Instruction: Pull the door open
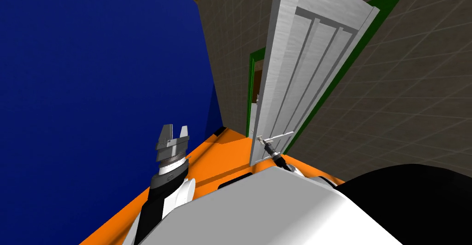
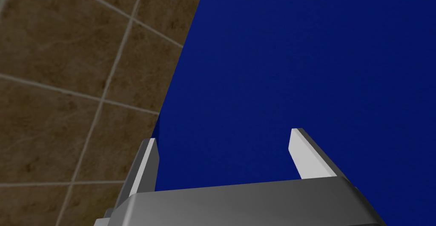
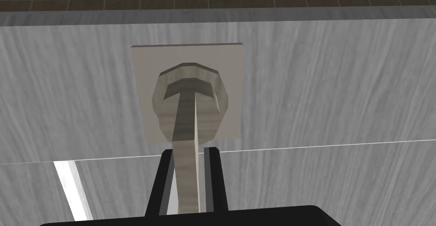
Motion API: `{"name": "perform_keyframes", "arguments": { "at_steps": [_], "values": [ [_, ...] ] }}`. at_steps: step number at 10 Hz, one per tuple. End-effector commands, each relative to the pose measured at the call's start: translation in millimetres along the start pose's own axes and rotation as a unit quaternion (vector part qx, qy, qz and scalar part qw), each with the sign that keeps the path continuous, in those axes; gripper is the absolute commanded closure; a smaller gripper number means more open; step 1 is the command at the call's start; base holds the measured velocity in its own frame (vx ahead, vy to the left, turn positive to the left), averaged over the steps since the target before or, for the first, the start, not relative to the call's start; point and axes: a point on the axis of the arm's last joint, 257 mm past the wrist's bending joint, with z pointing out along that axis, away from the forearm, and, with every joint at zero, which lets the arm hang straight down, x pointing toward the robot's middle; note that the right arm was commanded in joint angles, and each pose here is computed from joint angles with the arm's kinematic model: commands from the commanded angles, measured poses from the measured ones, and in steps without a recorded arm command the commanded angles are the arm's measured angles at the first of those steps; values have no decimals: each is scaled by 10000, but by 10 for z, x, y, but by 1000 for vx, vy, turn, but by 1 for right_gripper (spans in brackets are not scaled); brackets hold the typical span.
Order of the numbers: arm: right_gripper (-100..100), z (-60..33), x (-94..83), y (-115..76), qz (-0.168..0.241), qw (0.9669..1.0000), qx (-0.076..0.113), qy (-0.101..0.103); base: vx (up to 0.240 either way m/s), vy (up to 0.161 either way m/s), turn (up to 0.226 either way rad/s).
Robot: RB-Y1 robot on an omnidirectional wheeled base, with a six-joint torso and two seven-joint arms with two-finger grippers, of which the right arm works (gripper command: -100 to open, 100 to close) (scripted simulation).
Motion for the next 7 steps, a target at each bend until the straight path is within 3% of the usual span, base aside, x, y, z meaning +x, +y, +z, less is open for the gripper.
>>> {"name": "perform_keyframes", "arguments": {
  "at_steps": [1,2,4,5,7],
  "values": [
    [100,93,52,10,1,10000,-9,-22,-192,-68,169],
    [100,151,67,16,0,10000,-8,-47,-218,-114,165],
    [100,151,67,16,0,10000,-8,-47,-97,-32,28],
    [100,254,95,27,-1,10000,-6,-93,-150,-46,153],
    [100,318,112,35,-1,9999,-3,-122,-171,-86,124]
  ]
}}
